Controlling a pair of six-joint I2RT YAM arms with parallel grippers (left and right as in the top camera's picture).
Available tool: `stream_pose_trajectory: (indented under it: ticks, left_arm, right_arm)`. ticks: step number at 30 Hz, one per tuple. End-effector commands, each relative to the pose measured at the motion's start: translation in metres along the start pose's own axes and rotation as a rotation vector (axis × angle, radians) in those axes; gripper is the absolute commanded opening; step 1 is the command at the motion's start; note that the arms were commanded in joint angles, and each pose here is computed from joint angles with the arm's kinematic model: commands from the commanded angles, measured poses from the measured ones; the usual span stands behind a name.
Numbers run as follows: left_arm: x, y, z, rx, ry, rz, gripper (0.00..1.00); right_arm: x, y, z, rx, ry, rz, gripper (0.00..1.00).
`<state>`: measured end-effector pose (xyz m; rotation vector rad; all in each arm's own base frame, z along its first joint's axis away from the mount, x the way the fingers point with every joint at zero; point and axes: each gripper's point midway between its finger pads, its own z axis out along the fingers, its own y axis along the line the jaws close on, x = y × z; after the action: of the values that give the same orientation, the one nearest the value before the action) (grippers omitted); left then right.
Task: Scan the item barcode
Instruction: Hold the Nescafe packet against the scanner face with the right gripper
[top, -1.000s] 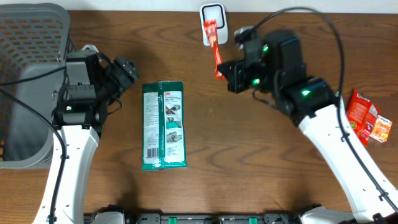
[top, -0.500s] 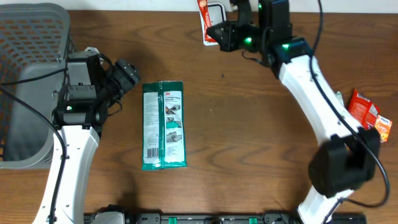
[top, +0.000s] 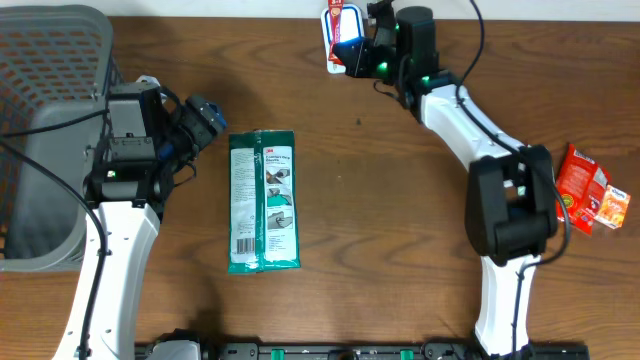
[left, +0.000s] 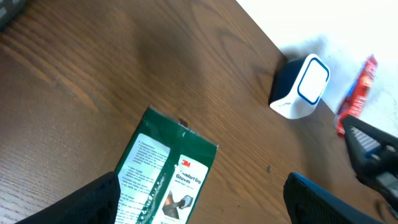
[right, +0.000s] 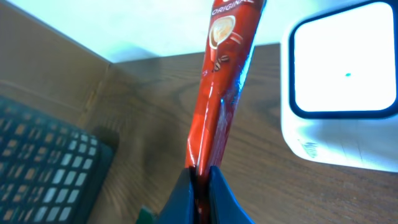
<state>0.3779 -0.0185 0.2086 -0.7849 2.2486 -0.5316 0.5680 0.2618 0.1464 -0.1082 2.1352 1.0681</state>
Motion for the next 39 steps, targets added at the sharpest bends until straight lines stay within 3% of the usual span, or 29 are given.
stream_pose_trajectory:
  ticks: [1,8,16,26,39]
  left_arm:
    - [-0.009,-0.005,-0.006,0.004,-0.029,0.02,0.85]
    - [-0.009,-0.005,-0.006,0.004,-0.029,0.02,0.85]
    - [-0.009,-0.005,-0.006,0.004,-0.029,0.02,0.85]
    - [-0.009,-0.005,-0.006,0.004,-0.029,0.02,0.85]
    - [-0.009,-0.005,-0.006,0.004,-0.029,0.02,0.85]
  right_arm:
    - [0.0,-0.021,0.01,0.019,-0.022,0.053,0.01]
    - [0.015,-0.065,0.022,0.094,-0.023,0.089,0.01]
    - [0.019,-0.075,0.029,0.095,-0.035,0.075,0.01]
    - [0.045,-0.082,0.029,0.129,0.067,-0.003,0.01]
    - [-0.01,-0.04,0.021,0.071,0.056,-0.095,0.01]
